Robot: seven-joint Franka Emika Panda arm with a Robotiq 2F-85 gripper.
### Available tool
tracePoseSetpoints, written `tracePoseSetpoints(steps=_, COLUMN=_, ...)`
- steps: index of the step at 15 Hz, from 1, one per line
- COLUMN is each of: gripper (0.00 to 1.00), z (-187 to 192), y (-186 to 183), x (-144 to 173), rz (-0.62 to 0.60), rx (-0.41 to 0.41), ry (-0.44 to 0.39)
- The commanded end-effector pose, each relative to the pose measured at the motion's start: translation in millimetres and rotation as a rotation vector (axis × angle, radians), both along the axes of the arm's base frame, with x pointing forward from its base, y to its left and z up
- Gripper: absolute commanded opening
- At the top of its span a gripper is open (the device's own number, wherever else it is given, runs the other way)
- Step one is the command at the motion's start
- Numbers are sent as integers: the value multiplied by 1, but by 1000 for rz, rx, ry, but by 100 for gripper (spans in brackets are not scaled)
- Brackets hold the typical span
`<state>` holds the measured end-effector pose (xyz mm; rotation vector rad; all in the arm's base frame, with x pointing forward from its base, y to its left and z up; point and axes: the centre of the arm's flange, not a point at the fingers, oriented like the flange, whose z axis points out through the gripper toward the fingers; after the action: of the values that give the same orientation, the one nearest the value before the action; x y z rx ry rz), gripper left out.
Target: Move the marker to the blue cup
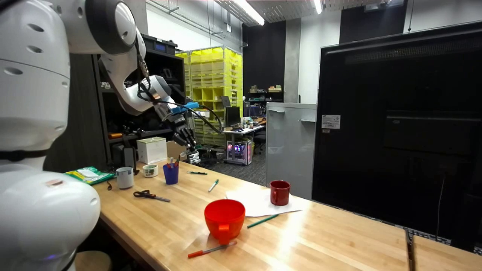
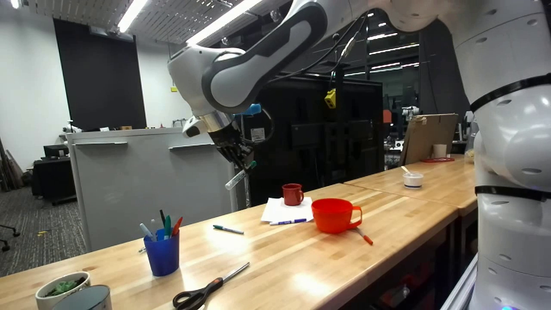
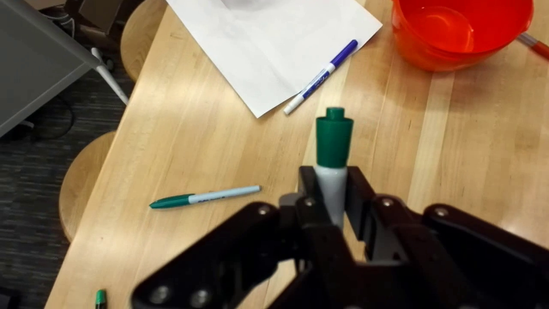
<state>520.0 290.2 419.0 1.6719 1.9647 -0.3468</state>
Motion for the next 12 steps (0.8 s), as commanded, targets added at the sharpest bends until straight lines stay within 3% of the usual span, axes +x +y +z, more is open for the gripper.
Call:
tracePoseSetpoints(steps=1, gripper=20, z=-2, y=5, x=2, rz=10, rx=-3, ry=2)
tracePoseSetpoints(steps=10, gripper=20, z=-4, y=10, x=6, rz=22, rx=-7, ry=12)
tracePoseSetpoints(steps=11, gripper=5, z=-4, y=10, x=6, rz=22, rx=-8, ry=12)
tracePoseSetpoints(steps=12, gripper=5, z=-4, y=16, x=9, rz=36, rx=-18, ry=16)
